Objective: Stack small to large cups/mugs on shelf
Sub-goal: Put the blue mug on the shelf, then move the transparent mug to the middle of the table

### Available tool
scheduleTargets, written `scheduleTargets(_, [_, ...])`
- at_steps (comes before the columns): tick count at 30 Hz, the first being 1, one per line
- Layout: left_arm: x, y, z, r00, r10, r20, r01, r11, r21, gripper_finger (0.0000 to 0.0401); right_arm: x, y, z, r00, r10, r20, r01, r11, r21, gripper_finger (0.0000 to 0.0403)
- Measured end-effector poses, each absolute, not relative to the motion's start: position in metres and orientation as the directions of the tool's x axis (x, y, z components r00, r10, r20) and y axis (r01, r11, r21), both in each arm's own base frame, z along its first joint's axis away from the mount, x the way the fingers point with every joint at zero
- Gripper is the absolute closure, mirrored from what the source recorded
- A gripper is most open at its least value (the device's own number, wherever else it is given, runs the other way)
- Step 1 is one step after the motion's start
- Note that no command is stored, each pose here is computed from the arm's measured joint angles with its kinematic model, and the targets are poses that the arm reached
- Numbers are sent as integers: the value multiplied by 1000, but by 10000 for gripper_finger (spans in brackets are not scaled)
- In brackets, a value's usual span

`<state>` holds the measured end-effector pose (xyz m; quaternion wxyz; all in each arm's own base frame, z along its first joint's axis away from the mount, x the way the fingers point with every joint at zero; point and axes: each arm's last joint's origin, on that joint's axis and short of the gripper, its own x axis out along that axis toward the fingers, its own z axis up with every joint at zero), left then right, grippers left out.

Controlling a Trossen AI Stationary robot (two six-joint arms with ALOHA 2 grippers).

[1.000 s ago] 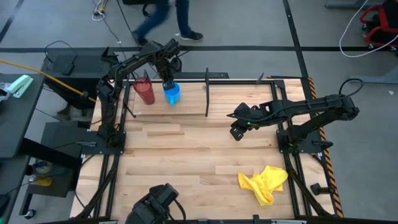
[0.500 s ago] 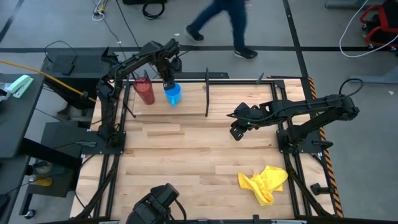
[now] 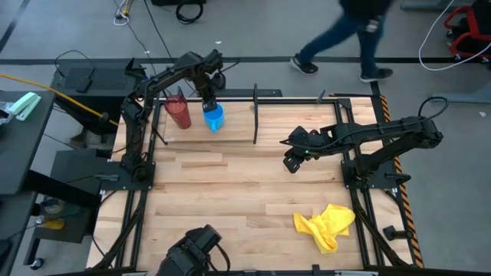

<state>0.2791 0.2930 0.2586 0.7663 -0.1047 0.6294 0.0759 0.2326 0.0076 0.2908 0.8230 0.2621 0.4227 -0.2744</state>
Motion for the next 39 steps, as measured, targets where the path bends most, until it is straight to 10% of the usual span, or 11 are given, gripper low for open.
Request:
scheduleTargets(20, [274,288,263,171,-50,-984,-268,959,-95,322,233,7,291,491,-231,-840,674,711,199,298])
scheduleTargets(39, [229,229,369,326,120,-938,-490,870,-59,285,265,-17,309,742,-248,-623,514,807,291,299])
